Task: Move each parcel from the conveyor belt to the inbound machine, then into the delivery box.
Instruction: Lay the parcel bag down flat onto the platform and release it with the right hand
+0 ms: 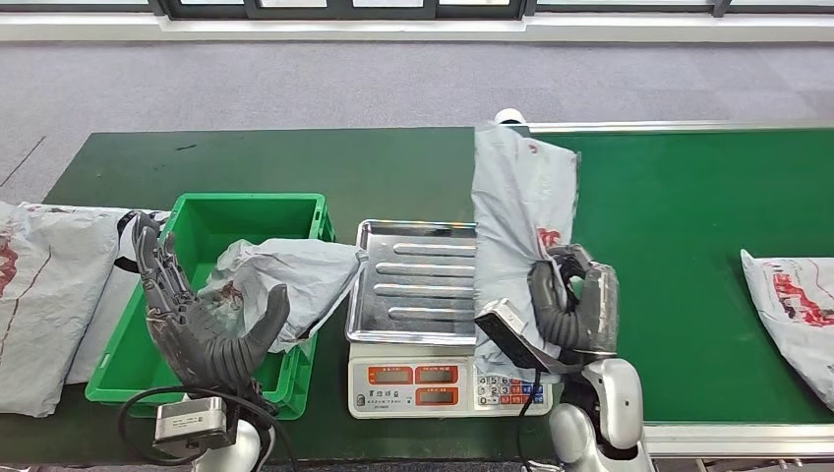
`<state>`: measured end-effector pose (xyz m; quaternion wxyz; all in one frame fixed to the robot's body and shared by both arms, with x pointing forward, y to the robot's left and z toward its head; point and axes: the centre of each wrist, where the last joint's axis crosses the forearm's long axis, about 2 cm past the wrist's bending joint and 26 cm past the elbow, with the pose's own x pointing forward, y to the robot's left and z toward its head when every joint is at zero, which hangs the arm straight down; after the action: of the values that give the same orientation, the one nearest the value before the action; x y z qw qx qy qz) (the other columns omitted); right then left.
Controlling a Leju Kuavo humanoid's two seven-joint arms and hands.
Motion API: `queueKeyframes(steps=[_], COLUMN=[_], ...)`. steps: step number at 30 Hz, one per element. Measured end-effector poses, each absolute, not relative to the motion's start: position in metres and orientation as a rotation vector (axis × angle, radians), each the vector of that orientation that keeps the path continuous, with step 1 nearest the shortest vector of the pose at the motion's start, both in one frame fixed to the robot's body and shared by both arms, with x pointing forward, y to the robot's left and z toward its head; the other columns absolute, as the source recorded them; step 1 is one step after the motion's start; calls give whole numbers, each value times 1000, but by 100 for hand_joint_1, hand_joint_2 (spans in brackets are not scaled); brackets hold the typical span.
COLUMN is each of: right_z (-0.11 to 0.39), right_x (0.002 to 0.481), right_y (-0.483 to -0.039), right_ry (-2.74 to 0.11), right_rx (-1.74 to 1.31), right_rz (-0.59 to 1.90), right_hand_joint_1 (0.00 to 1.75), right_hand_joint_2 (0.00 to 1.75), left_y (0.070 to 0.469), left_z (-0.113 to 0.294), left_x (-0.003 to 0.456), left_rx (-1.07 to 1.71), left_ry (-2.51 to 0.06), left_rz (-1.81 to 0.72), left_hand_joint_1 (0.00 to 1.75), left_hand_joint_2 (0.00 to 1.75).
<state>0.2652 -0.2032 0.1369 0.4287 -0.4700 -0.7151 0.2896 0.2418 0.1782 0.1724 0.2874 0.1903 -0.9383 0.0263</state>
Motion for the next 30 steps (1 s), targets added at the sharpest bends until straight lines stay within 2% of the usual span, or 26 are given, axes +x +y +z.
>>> queueKeyframes(steps=[8, 18, 22, 26, 30], right_z=[118, 105, 102, 99, 97], right_x=[278, 281, 282, 282, 281], right_y=[-164, -153, -151, -150, -148], right_ry=[-1768, -1707, -1691, -1678, -1692], right_rx=[-963, -890, -876, -859, -833], right_rz=[883, 958, 977, 982, 963], right_hand_joint_1=[175, 175, 1, 0, 0], right_hand_joint_2=[175, 175, 175, 175, 0], left_y=[173, 169, 168, 167, 166], left_z=[174, 176, 176, 178, 178], left_x=[242, 241, 242, 243, 242], left_rx=[485, 470, 465, 455, 457], left_ry=[-2507, -2499, -2496, -2492, -2492], left_rz=[70, 79, 80, 77, 73], left_hand_joint_1=[0, 0, 0, 0, 0], left_hand_joint_2=[175, 175, 175, 175, 175])
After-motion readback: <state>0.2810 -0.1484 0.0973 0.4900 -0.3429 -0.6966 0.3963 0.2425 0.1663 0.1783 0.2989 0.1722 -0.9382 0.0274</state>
